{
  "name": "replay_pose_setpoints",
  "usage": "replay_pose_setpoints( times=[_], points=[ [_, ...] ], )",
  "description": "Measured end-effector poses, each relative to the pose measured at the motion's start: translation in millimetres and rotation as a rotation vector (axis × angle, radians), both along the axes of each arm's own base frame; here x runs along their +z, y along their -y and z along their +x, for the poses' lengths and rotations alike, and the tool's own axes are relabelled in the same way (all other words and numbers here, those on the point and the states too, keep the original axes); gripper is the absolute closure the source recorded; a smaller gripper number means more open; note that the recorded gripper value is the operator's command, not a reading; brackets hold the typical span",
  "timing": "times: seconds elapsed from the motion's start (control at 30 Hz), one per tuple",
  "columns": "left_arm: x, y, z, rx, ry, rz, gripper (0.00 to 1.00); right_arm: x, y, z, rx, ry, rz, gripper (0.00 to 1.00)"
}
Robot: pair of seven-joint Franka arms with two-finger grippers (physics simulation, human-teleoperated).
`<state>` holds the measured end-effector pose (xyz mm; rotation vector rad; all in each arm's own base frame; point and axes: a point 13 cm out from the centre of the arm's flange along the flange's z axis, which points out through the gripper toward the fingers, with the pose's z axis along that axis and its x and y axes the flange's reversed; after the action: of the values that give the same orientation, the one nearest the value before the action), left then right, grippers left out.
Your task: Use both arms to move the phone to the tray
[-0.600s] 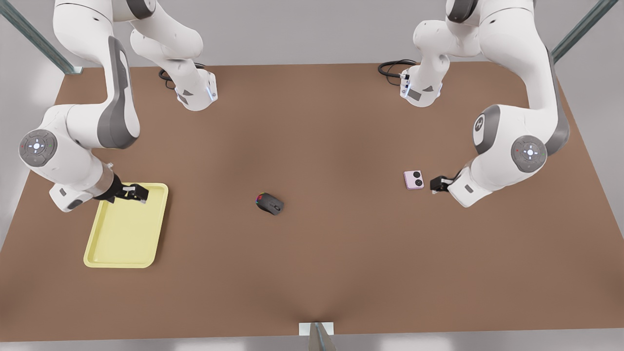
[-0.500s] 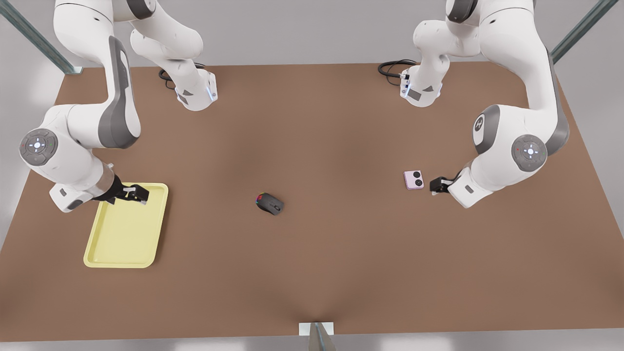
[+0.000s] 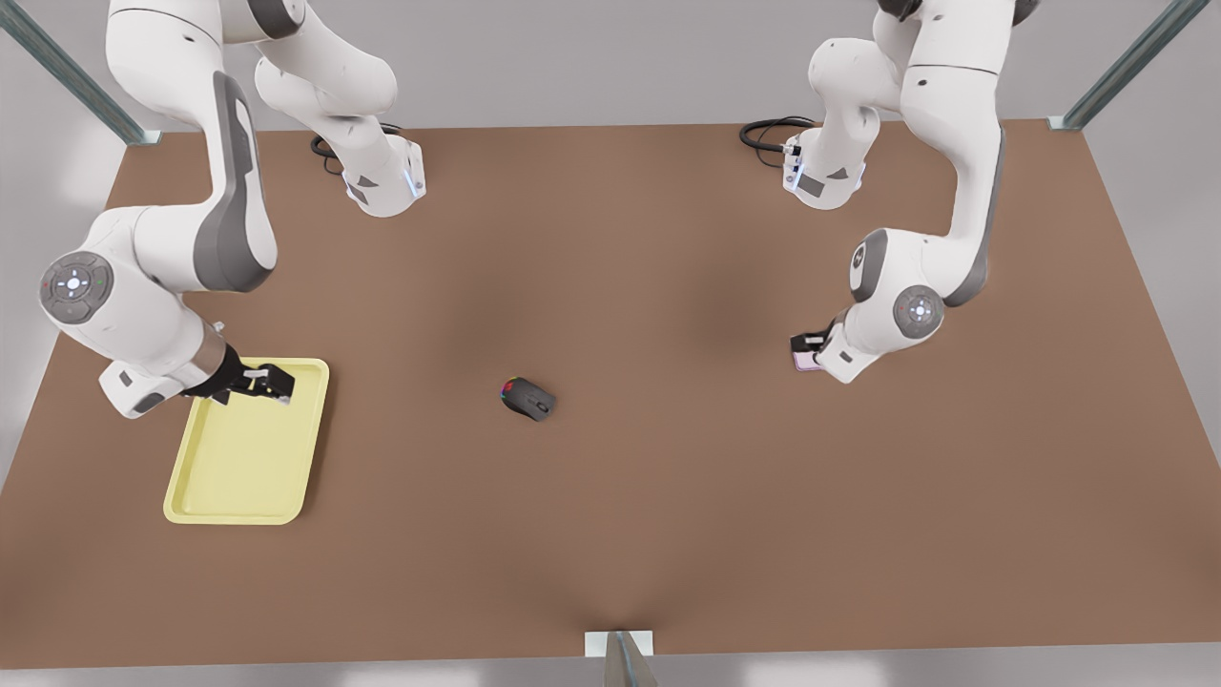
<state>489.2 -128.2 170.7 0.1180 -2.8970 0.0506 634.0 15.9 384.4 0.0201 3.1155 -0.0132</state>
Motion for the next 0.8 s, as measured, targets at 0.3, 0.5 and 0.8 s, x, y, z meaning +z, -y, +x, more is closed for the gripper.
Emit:
replay_pose_setpoints(
  times=[0.3, 0.5, 0.8],
  points=[
    [-78, -13, -1, 0.049, 0.085, 0.055, 0.0, 2, -2, 2, 0.02, 0.007, 0.0, 0.0],
    [-89, -24, -2, 0.076, 0.12, 0.062, 0.0, 2, -3, 3, 0.029, 0.009, -0.001, 0.0],
    [-124, -31, -16, 0.074, 0.117, 0.083, 0.0, -2, -1, 6, 0.033, 0.007, 0.0, 0.0]
  ],
)
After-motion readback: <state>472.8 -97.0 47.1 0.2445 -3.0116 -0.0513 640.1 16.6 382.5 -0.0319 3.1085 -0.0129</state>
